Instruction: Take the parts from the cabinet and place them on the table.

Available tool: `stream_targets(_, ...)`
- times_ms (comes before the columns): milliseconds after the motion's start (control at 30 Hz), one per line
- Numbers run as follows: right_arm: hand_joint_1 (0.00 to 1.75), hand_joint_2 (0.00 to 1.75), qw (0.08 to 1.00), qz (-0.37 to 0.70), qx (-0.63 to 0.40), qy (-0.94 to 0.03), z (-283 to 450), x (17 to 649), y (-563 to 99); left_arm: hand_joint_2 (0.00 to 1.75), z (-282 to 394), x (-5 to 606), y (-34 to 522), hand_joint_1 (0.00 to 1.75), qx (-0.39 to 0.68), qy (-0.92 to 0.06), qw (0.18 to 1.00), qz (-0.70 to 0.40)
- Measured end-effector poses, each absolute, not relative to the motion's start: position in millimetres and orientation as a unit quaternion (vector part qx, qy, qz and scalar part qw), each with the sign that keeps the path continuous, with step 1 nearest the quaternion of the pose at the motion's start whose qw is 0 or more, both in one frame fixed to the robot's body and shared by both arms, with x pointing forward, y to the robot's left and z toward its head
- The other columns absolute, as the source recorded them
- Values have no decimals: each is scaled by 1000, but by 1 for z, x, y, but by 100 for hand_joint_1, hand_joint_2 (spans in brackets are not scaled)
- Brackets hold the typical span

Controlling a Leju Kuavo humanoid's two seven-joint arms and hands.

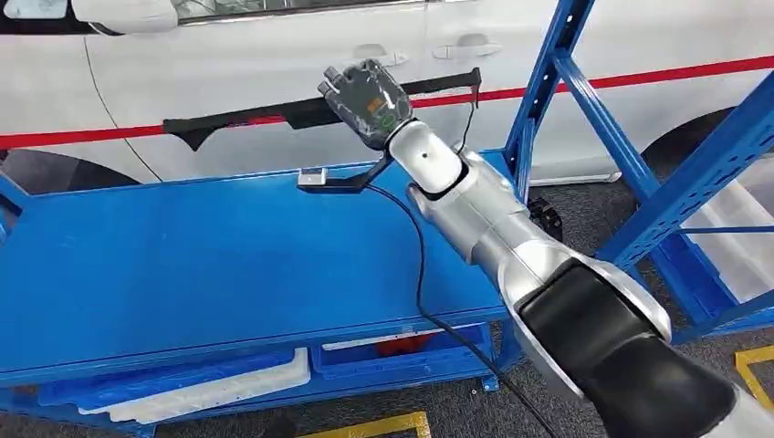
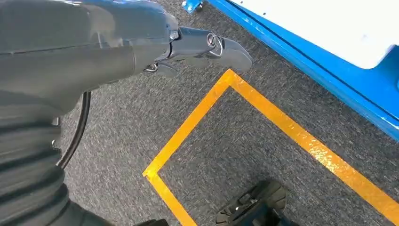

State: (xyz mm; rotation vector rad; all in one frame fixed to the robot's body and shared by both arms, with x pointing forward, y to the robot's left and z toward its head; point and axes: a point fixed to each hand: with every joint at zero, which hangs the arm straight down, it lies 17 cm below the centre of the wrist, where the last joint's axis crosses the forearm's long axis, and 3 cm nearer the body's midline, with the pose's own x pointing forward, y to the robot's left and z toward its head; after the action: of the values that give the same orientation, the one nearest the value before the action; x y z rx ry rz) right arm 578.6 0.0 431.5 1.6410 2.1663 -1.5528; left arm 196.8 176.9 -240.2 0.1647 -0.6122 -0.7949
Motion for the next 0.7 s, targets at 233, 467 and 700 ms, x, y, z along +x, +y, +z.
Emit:
stream_targets(233, 175, 175, 15, -459, 518, 721, 480, 565, -14, 175, -244, 189, 183, 0, 80, -283, 880, -373)
stream_targets(467, 175, 175, 22, -434, 507, 744, 517, 542, -37, 175, -250, 172, 194, 0, 86, -268, 892, -354)
stream_targets(700, 175, 175, 30, -423, 507, 750, 545, 519, -73, 175, -252, 166, 199, 0, 92, -270, 898, -335)
